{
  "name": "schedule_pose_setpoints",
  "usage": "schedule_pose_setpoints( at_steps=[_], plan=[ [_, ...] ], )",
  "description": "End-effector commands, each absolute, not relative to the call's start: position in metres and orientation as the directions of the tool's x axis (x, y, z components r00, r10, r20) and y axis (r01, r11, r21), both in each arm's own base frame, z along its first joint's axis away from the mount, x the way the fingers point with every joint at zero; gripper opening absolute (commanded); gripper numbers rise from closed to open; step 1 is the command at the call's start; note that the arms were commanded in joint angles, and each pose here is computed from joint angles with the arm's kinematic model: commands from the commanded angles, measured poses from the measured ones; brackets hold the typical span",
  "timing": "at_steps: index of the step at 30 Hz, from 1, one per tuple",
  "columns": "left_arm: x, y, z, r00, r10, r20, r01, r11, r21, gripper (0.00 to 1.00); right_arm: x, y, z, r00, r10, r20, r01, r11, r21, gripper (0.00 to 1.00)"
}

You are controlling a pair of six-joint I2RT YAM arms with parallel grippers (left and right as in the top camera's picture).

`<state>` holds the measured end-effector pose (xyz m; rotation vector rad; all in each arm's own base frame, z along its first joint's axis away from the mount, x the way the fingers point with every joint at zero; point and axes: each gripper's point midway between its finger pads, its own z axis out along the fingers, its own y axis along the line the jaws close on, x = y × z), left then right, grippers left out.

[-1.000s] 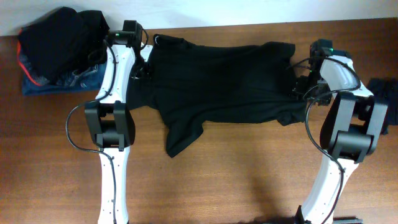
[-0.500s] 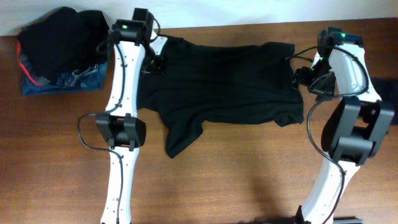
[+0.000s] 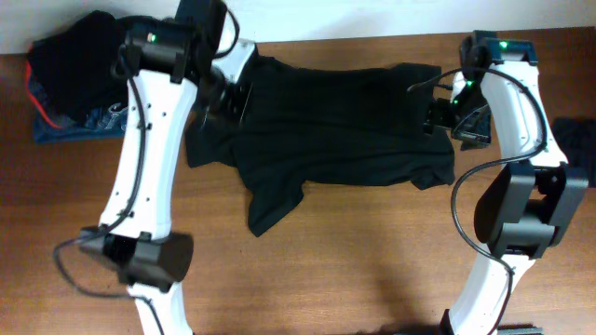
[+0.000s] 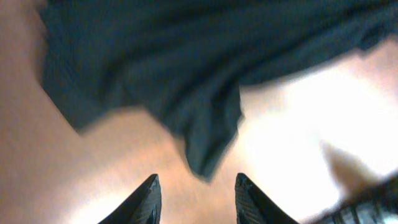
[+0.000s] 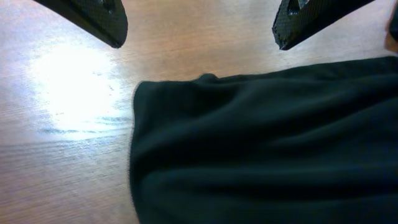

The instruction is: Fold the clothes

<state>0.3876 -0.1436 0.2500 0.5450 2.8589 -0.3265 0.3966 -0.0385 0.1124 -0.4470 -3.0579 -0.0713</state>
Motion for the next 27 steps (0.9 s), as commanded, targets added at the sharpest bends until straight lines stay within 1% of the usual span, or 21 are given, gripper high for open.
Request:
schedule_pose_setpoints(
  at_steps=[1, 3, 4, 8, 10, 13, 16, 27],
  plan=[
    [0.355, -0.162, 0.187, -0.934, 0.357, -0.028, 0.349, 0.889, -0.296, 0.38, 0.402, -0.033, 0.124, -0.965, 0.262, 0.015, 0.262, 0.964, 0.051, 0.8],
    [0.349, -0.175, 0.157, -0.925, 0.38, 0.003, 0.358, 0.875, -0.326, 0.37, 0.405, -0.033, 0.124, -0.965, 0.261, 0.001, 0.261, 0.964, 0.053, 0.8],
    [0.343, -0.188, 0.129, -0.915, 0.404, 0.021, 0.372, 0.862, -0.345, 0.34, 0.408, -0.034, 0.125, -0.965, 0.262, -0.011, 0.261, 0.964, 0.054, 0.81],
    [0.323, -0.196, 0.072, -0.919, 0.384, 0.089, 0.333, 0.878, -0.344, 0.33, 0.414, -0.035, 0.124, -0.971, 0.237, -0.037, 0.235, 0.97, 0.057, 0.8],
    [0.323, -0.196, 0.059, -0.924, 0.373, 0.081, 0.326, 0.881, -0.343, 0.29, 0.419, -0.036, 0.125, -0.971, 0.234, -0.056, 0.231, 0.971, 0.057, 0.81],
    [0.334, -0.189, 0.043, -0.928, 0.371, 0.037, 0.345, 0.892, -0.291, 0.28, 0.426, -0.037, 0.125, -0.969, 0.234, -0.083, 0.23, 0.971, 0.06, 0.81],
    [0.337, -0.179, 0.036, -0.93, 0.365, 0.039, 0.346, 0.909, -0.233, 0.28, 0.43, -0.037, 0.125, -0.967, 0.234, -0.101, 0.229, 0.972, 0.062, 0.81],
    [0.294, -0.161, -0.003, -0.921, 0.352, 0.166, 0.312, 0.922, -0.228, 0.27, 0.43, -0.037, 0.125, -0.967, 0.234, -0.1, 0.229, 0.972, 0.063, 0.81]
  ],
)
